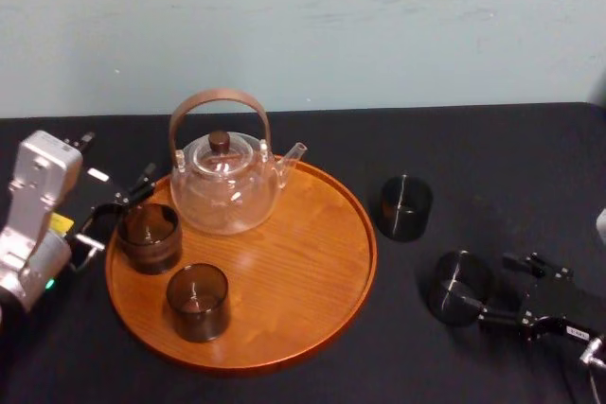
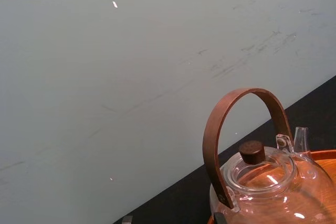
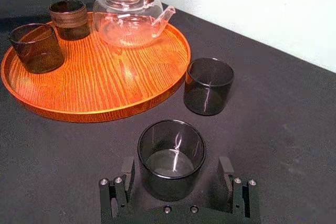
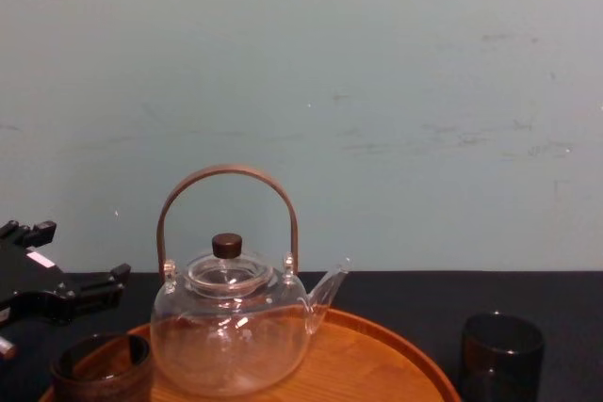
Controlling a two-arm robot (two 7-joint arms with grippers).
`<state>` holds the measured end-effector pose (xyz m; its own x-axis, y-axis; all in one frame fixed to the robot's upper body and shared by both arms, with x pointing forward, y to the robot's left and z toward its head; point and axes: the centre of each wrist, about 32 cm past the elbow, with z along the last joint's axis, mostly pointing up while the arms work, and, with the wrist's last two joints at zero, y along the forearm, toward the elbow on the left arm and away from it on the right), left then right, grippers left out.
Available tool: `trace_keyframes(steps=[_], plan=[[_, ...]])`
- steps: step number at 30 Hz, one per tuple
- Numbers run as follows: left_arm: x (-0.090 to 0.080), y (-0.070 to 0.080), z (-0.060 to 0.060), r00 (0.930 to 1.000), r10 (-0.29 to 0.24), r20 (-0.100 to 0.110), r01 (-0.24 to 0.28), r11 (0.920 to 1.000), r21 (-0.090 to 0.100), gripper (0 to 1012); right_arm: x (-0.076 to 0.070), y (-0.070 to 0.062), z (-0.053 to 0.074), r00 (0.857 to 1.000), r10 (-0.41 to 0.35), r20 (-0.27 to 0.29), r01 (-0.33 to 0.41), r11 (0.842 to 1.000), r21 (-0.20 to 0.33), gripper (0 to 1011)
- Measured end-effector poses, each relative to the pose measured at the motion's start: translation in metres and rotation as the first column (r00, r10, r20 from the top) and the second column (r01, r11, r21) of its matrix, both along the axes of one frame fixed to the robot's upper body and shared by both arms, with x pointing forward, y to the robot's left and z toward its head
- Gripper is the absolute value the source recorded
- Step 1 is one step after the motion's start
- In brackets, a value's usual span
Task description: Pick up the glass from the table and place it on the tray.
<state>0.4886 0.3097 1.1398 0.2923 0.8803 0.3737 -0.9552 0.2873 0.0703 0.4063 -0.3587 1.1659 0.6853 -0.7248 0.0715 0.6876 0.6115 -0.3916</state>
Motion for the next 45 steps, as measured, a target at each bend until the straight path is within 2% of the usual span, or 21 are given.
trace_keyframes(steps=[22,45], plan=[[0.000,0.000,0.000,1.0000,0.000,0.000,0.000,1.0000,0.000,1002,0.023,0.009,-0.006,0.999,0.019,-0.051,-0.019,1.000,-0.002,1002],[0.000,0.000,0.000,1.0000,0.000,0.000,0.000,1.0000,0.000,1002,0.031,0.018,-0.006,0.998,0.016,-0.060,-0.018,1.000,-0.018,1002]])
